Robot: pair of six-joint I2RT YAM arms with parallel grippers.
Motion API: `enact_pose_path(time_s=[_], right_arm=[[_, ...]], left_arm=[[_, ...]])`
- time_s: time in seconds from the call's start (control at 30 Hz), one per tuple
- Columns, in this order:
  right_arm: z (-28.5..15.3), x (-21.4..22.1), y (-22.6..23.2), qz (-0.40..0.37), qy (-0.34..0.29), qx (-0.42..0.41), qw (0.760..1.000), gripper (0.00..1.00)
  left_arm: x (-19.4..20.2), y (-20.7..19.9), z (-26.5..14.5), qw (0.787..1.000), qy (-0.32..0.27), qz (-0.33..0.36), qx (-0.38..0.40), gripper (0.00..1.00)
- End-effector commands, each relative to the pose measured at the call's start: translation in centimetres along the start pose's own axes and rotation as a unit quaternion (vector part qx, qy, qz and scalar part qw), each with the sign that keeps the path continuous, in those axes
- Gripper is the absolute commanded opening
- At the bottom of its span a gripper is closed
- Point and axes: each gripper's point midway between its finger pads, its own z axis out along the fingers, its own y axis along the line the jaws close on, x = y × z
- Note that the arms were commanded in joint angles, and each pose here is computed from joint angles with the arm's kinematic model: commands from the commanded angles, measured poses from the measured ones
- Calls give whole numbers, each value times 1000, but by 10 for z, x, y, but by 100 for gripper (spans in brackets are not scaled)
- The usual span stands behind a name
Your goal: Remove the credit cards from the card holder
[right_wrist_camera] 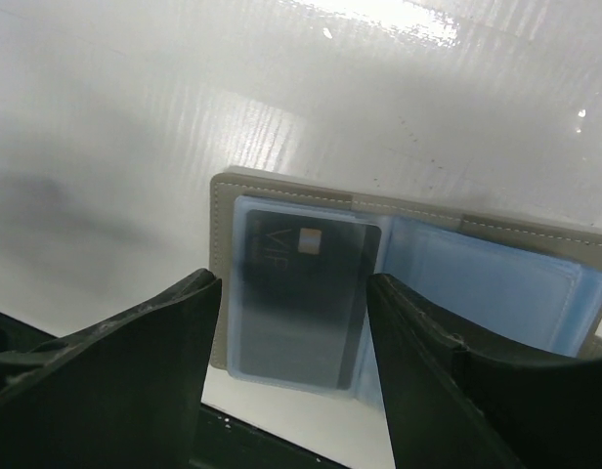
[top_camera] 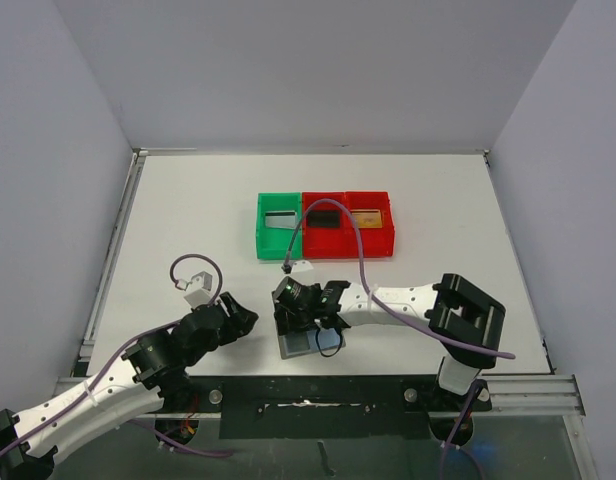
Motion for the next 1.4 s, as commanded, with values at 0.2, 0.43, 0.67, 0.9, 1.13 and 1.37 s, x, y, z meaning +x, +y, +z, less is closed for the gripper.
enact_pose_path(time_s=[0.2,0.43,0.67,0.9,1.13,1.37], right_arm=[[20,14,-9,-21,23,24,999,62],[26,20,-27,-26,33,71,997,67],[29,22,-34,-45,35,96,994,63],[31,23,-36,-50,36,102,993,51],[31,17,-18,-14,29,12,999,43],[25,11,-7,51,12,-94,994,42]], left_arm=[[-11,-29,-5,999,-9,-14,44,53],[-5,-31,0,999,4,-8,45,53],[-6,-29,0,999,-2,-9,41,53],[-5,-25,1,999,-2,-11,39,53],[3,-34,5,998,13,-5,63,53],[18,-53,10,992,42,-1,121,53]])
